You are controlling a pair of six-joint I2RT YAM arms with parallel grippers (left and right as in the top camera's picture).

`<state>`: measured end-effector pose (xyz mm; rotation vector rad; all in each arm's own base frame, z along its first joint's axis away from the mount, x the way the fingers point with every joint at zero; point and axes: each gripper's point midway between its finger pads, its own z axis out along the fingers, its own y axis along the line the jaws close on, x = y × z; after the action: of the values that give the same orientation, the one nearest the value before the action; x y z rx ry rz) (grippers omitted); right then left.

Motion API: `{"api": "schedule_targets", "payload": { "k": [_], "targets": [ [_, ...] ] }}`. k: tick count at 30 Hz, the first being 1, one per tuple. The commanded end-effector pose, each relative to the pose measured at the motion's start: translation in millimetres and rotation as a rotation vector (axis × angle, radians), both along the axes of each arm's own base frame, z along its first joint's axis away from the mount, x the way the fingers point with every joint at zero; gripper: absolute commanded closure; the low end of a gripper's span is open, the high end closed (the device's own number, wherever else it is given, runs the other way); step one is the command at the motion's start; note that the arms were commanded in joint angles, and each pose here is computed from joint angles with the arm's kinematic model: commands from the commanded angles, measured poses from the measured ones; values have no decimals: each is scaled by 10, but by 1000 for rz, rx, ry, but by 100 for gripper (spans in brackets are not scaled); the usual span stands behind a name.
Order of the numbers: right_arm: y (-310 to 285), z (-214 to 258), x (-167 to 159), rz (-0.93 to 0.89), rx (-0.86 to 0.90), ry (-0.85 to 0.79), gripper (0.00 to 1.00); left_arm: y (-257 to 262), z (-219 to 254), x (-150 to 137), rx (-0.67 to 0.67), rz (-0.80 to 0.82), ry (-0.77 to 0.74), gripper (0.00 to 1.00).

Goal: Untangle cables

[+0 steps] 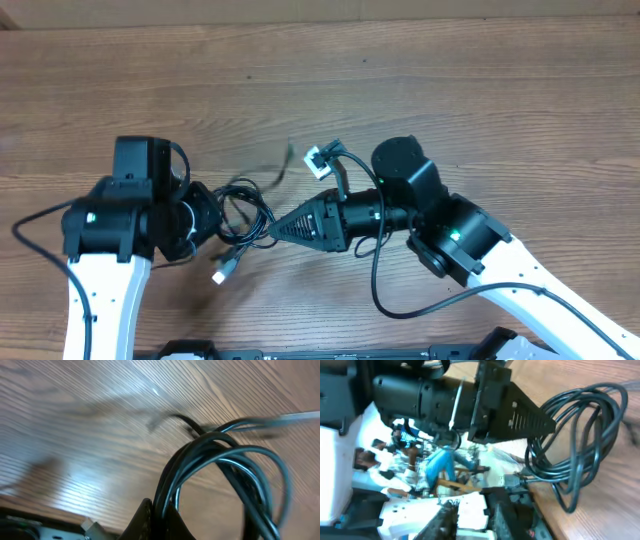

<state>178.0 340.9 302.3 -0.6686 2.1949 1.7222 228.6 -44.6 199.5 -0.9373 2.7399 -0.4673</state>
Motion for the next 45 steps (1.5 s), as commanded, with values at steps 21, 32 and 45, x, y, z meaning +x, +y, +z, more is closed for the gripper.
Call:
{"api": "schedule_targets", "payload": {
  "k": [21,32,45],
  "targets": [
    [-409,-730,504,-410,-368,95,34,-404,153,184,-68,-549,-250,96],
    [-264,-578,450,-344,-280,110,42,-404,174,235,-66,-538,-269,96],
    [-75,-551,297,-326,-274,78,49,-409,173,230,-114,-420,-220,96]
  ]
}}
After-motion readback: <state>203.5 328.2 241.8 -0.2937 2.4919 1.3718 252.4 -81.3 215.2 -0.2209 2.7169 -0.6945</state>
